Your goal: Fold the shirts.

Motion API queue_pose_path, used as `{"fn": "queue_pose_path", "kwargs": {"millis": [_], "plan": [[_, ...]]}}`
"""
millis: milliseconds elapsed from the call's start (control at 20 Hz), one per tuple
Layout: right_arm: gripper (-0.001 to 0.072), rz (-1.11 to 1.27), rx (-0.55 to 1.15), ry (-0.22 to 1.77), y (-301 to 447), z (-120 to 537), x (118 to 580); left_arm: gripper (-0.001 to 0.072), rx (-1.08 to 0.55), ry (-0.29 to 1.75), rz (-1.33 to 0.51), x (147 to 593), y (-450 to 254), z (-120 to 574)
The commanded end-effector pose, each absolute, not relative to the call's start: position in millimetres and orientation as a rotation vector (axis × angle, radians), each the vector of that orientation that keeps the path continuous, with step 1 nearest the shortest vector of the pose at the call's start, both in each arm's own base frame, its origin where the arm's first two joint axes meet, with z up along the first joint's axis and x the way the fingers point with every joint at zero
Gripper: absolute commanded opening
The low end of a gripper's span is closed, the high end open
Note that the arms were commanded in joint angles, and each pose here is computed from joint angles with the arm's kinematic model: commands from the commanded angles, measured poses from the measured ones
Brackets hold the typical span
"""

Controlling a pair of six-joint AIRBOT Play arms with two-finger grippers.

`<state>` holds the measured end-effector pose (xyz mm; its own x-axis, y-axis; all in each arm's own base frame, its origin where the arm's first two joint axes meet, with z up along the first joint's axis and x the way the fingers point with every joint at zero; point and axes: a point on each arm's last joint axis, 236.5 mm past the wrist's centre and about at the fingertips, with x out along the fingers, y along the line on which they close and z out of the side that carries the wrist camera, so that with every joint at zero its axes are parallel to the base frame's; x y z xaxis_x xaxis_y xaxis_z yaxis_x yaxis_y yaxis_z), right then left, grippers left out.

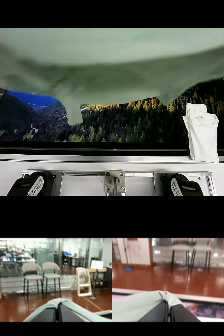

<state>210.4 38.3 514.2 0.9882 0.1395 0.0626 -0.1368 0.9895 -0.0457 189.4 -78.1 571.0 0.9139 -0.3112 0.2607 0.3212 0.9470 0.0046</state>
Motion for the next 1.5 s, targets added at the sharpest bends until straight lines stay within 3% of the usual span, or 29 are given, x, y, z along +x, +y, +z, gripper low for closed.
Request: {"fn": "queue_pose_path", "kwargs": {"millis": [0,350,500,700,900,1200,1450], "plan": [[0.0065,0.094,-0.061,-0.051,41.6,519.8,151.6,0.0040,-0.070,-0.258,-0.237,136.2,-67.7,573.3],[0.0064,0.047,-0.072,0.256,28.9,447.5,139.9,0.0041,-0.050,0.023,-0.241,129.8,-73.9,505.0],[0.0064,-0.003,0.022,0.487,15.1,400.3,144.0,0.0041,-0.054,0.174,-0.234,138.6,-71.0,470.3],[0.0063,0.077,0.092,0.813,16.9,321.3,196.2,0.0041,-0.114,0.398,-0.161,186.4,-47.0,406.8],[0.0064,0.100,0.168,1.185,2.2,187.6,254.2,0.0041,-0.194,0.676,-0.117,255.0,-27.9,301.6],[0.0064,0.069,0.277,1.092,-7.0,72.5,409.6,0.0042,-0.276,0.874,-0.114,385.2,-10.2,152.8],[0.0064,0.075,0.451,0.763,21.1,64.7,519.2,0.0042,-0.431,0.752,-0.152,488.5,-13.9,97.1]]}}
